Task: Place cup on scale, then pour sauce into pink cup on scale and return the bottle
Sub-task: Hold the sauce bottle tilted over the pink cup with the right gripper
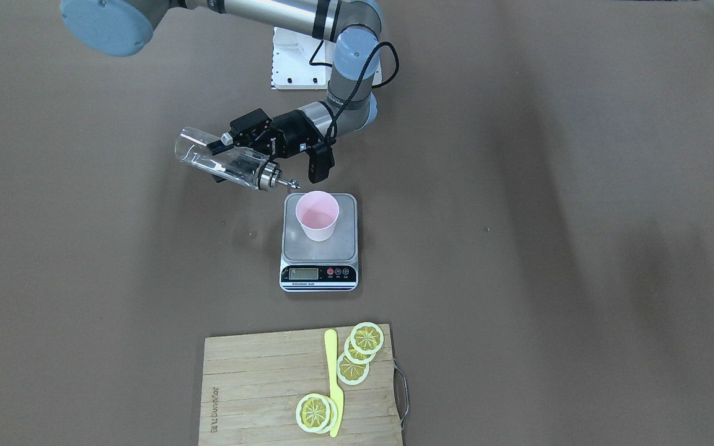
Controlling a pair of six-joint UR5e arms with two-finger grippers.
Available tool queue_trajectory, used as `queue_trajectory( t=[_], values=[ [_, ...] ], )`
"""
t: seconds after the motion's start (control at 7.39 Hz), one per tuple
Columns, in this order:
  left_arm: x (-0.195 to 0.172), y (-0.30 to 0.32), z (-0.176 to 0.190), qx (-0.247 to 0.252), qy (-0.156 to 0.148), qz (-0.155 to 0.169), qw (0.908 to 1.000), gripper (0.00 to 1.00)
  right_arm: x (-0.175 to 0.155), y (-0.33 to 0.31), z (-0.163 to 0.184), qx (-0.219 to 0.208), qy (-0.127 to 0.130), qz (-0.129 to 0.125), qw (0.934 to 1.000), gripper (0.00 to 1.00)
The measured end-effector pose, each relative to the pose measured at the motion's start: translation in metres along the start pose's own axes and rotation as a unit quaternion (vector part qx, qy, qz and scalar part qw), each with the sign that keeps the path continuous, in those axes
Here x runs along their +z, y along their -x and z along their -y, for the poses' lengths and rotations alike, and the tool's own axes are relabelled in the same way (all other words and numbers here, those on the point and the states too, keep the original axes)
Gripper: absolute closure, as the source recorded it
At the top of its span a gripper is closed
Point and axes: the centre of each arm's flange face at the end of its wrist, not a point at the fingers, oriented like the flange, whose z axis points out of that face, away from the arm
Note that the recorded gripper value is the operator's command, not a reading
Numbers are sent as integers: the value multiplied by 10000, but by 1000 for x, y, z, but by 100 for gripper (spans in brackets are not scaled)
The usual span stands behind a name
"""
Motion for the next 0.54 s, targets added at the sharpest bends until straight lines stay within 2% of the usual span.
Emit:
queue_trajectory(
  t=[0.54],
  values=[
    [1,0,0,-1,8,-1,10000,1,-4,-4,-1,-146,104,-152,9997,100]
  ],
)
